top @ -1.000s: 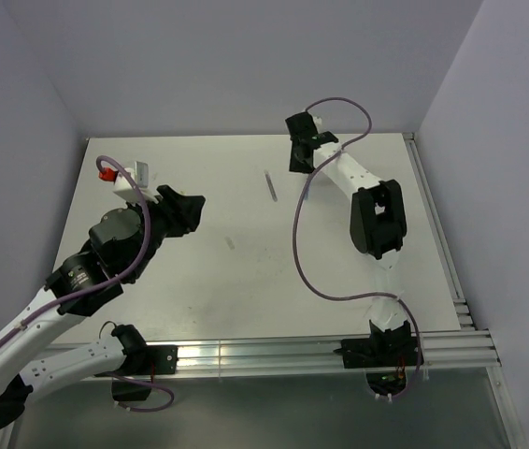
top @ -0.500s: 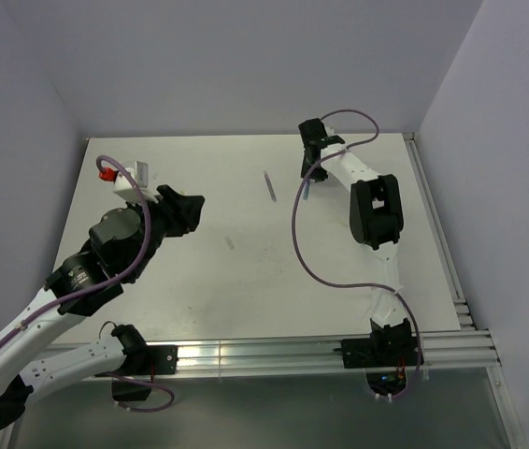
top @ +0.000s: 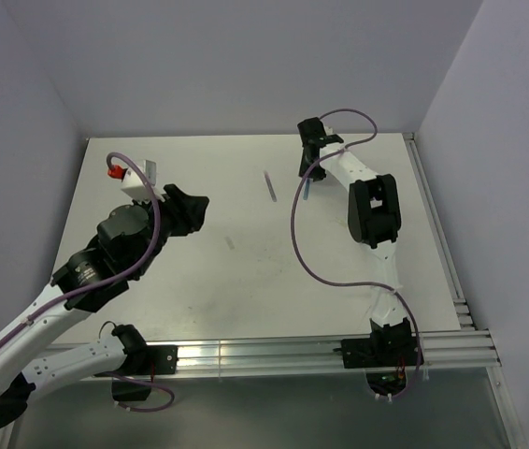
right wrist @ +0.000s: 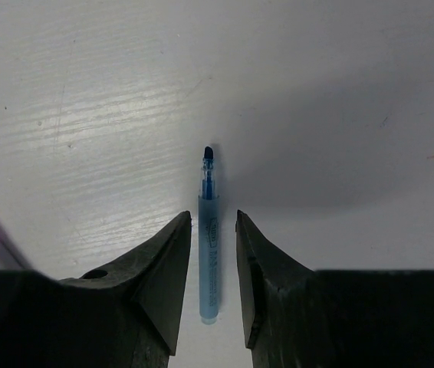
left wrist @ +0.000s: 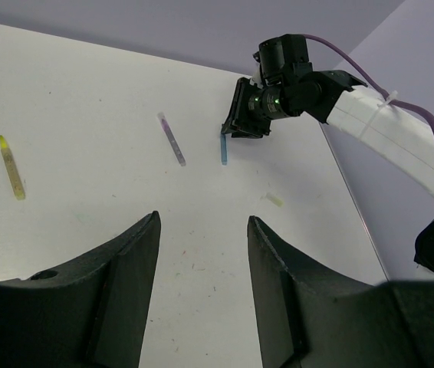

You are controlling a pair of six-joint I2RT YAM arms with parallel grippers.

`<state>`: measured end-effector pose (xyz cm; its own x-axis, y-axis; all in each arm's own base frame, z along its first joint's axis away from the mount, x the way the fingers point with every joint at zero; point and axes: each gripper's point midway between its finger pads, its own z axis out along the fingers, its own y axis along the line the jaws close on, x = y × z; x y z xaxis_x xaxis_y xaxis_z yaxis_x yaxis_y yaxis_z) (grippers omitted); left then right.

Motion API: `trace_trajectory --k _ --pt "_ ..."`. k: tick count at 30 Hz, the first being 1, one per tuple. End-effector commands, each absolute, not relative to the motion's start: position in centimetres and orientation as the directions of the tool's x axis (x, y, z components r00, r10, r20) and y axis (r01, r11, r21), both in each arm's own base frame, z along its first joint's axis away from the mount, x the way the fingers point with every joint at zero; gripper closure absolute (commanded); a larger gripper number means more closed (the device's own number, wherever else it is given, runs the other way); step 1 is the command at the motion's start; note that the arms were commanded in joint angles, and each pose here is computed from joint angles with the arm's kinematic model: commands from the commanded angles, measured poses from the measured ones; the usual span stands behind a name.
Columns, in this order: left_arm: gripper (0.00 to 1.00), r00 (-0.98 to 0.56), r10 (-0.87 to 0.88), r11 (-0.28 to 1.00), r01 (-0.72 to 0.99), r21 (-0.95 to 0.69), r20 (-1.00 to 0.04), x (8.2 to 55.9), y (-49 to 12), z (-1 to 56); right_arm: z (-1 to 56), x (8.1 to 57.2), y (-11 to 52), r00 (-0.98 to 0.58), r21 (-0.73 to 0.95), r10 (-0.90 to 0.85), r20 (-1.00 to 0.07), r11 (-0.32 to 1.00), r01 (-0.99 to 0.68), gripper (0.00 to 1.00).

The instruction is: Insert the pens into the pen caps

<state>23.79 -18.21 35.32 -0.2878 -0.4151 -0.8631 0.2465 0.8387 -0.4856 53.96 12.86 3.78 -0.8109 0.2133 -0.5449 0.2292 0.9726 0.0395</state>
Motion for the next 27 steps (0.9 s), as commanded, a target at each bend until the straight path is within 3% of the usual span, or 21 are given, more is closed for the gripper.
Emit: trace_trajectory --k 1,24,27 --pt "0.46 -0.275 -0.414 0.836 0.263 -0.482 -0.868 23.9 -18.3 35.9 4.0 54.9 13.0 -0.8 0.056 0.22 -0.558 0.972 0.228 0.62" --pt "0.46 -0.303 -0.413 0.833 0.256 -0.491 -0.859 24.4 -18.9 35.0 2.7 54.9 12.9 -0.811 0.054 0.217 -0.543 0.973 0.224 0.73" --pt "0.46 -0.308 -0.413 0.831 0.257 -0.493 -0.857 24.4 -19.0 34.9 2.7 54.9 12.9 -0.811 0.053 0.217 -0.543 0.973 0.225 0.84"
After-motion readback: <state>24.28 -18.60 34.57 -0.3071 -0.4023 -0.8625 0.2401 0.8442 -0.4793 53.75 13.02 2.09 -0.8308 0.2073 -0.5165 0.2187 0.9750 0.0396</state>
